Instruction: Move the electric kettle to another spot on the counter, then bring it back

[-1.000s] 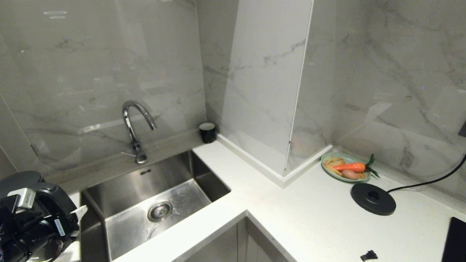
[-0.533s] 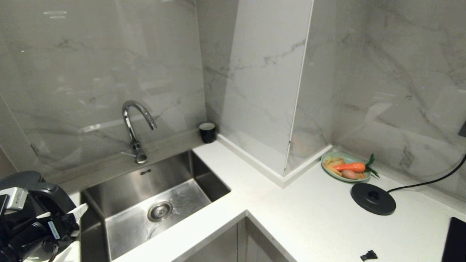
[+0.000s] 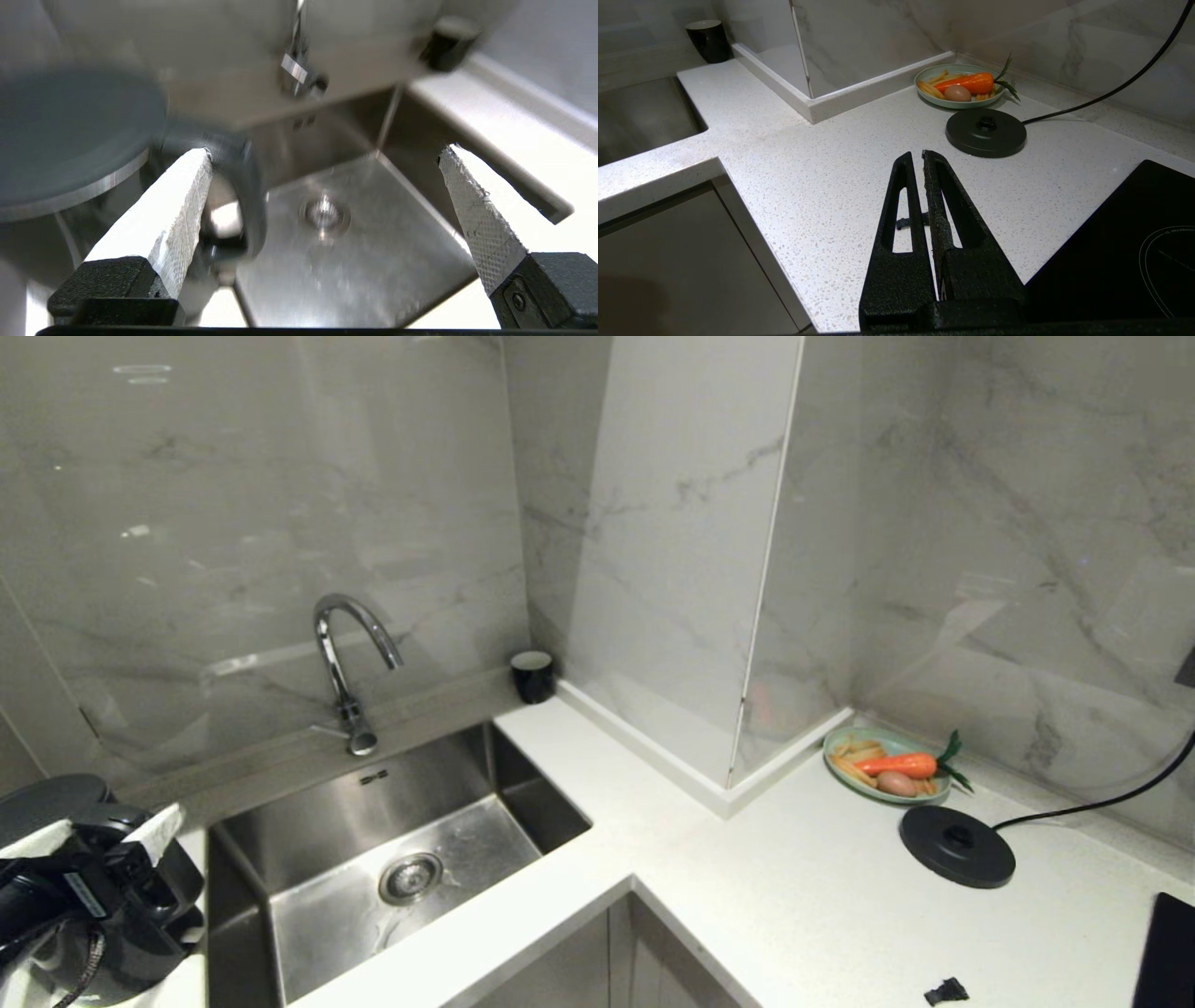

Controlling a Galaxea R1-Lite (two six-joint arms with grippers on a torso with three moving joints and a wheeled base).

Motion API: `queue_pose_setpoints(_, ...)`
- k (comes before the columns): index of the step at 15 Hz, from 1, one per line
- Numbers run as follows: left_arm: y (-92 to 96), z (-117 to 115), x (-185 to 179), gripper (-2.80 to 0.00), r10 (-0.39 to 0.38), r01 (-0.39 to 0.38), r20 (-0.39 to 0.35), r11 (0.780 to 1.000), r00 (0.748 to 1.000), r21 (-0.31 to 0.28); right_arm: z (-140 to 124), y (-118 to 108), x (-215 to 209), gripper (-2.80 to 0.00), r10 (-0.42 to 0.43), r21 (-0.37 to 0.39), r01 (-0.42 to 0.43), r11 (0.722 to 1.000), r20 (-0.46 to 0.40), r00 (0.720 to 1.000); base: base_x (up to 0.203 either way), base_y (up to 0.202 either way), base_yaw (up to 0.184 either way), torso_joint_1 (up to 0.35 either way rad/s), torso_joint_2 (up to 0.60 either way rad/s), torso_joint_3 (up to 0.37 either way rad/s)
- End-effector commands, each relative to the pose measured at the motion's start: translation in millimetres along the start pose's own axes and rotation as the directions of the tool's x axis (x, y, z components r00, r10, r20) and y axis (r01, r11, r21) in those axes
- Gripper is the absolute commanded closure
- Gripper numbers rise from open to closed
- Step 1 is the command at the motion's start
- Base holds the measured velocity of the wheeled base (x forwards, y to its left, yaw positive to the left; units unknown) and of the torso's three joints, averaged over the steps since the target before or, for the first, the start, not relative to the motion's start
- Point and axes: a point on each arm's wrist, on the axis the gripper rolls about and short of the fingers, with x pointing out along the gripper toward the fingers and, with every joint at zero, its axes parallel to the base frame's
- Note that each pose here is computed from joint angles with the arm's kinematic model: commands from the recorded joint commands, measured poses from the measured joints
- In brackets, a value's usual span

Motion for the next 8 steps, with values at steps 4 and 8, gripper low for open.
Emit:
queue_pose_setpoints(4, -31.3, 41.6, -38.0, -2.8, -0.108, 0.087, 0.224, 0.991, 0.969, 0.104, 0.0, 0.0, 0.0, 0.0, 0.0, -0.001, 0.0, 1.0, 0.0, 1.0, 0.0, 0.0, 0.0, 0.0, 0.0, 0.0)
queue_pose_setpoints(8, -50.5, 55.5, -76.9, -2.8, -0.167, 0.15, 0.205, 0.984, 0.964, 0.094, 0.0, 0.0, 0.0, 0.0, 0.0, -0.001, 0.0, 1.0, 0.0, 1.0, 0.0, 0.0, 0.0, 0.0, 0.0, 0.0)
